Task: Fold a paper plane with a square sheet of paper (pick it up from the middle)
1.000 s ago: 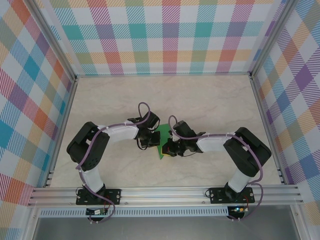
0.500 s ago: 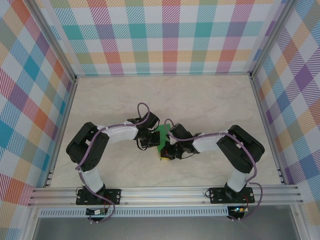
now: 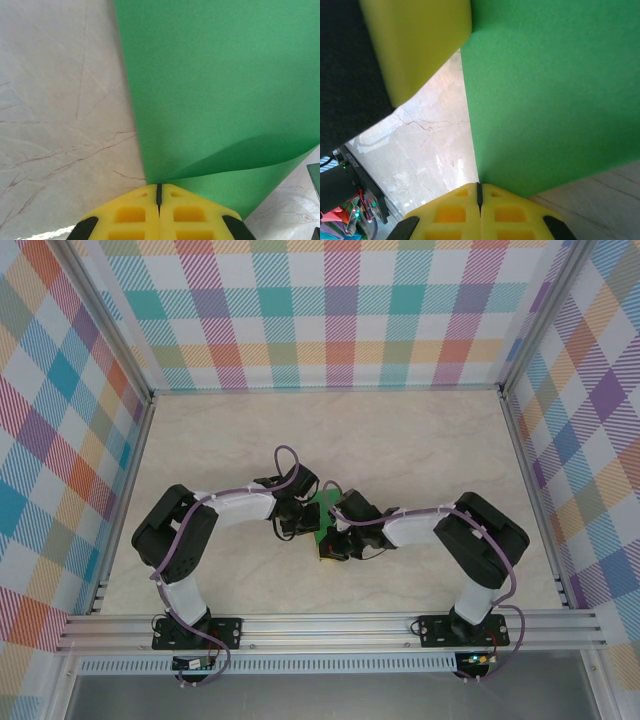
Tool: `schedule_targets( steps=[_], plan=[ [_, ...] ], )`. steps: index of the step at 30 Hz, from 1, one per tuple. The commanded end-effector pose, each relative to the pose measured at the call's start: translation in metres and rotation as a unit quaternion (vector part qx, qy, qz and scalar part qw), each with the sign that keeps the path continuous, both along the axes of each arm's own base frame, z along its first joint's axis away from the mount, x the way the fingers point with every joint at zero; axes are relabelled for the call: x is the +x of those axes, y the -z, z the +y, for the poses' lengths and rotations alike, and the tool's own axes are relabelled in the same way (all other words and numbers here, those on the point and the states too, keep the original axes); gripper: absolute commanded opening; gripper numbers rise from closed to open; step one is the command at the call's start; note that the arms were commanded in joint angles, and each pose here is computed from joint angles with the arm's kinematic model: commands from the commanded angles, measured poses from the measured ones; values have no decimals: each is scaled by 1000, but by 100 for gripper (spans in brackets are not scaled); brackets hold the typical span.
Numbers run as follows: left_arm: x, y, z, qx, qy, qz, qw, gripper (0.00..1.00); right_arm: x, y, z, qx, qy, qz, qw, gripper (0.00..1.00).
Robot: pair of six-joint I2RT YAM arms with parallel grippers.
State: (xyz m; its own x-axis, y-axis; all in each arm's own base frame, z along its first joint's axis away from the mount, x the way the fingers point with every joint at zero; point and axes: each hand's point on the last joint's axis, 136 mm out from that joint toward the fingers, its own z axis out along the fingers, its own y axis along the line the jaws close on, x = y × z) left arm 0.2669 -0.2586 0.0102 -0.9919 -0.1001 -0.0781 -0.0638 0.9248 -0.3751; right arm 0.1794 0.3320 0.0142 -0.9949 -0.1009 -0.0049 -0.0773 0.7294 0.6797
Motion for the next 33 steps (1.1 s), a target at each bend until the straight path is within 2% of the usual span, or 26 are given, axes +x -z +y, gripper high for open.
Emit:
schedule_targets(
  steps=[1,9,18,25,33],
  plan=[
    [-42,59,76,174,-22,71,982,0,-29,20,-13,-44,-31,28,998,0],
    [-40,57,75,174,-20,69,982,0,-27,-1,-16,-32,-32,-7,999,2],
    [-36,51,68,160,-14,62,985,0,26,-29,-13,-13,36,-65,997,1],
    [-33,45,59,140,3,53,989,0,43,-14,-7,-30,37,-59,997,0],
    [-9,16,40,109,19,7,994,0,36,12,-16,-50,50,-31,997,0]
  ],
)
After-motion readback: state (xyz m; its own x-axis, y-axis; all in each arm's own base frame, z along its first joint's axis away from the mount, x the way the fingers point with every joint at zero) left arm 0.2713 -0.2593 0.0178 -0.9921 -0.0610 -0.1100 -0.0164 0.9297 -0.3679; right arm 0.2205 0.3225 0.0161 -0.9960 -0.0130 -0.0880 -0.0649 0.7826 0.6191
